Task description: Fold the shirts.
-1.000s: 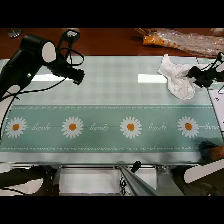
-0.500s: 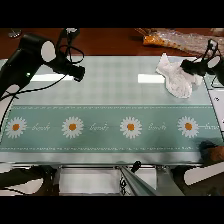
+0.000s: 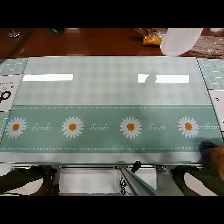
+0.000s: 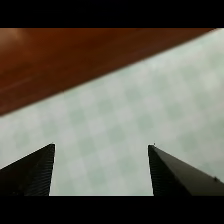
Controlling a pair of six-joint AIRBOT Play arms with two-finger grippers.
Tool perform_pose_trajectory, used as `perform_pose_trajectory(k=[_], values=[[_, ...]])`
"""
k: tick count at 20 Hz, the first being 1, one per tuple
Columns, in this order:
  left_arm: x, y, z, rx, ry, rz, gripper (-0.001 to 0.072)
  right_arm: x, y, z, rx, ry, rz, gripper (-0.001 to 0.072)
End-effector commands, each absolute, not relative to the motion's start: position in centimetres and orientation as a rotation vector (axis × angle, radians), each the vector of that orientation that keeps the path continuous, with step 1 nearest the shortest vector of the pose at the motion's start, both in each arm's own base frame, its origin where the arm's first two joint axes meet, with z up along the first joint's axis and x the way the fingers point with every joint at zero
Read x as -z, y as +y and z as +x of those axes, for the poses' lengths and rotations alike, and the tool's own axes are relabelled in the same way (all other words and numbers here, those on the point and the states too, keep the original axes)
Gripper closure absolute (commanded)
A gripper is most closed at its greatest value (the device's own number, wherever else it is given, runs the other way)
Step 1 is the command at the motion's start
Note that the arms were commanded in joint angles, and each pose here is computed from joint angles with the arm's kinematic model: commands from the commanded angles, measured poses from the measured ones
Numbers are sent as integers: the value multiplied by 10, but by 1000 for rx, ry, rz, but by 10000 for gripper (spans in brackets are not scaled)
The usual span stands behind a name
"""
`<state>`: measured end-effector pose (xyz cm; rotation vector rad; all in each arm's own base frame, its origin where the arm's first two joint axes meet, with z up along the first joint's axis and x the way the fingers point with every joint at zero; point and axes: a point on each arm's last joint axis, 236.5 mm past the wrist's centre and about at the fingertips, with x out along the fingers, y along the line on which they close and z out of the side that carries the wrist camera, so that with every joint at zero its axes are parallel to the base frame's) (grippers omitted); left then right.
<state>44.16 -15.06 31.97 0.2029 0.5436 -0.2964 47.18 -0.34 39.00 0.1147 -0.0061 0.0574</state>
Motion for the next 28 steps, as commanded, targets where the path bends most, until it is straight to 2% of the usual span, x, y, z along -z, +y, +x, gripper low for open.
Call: perform_pose_trajectory(k=[1, 5, 8, 14, 17, 22, 28], values=[[-424, -133, 399, 290, 284, 152, -6, -493, 28, 368, -137, -256, 102, 693], [-470, -113, 348, 286, 171, 124, -6, -520, 54, 301, -239, -299, 142, 693], [-471, -104, 328, 284, 190, 123, -6, -488, 80, 296, -324, -152, 128, 693], [-405, -105, 339, 274, 391, 168, -6, -331, 183, 314, -623, 441, 21, 693], [-379, -97, 348, 233, 459, 205, -6, -252, 232, 310, -725, 639, -64, 693], [-370, -81, 354, 181, 487, 209, -6, -170, 249, 326, -661, 779, 22, 693], [-345, -93, 364, 219, 572, 189, -6, -23, 232, 310, -575, 1092, -53, 692]])
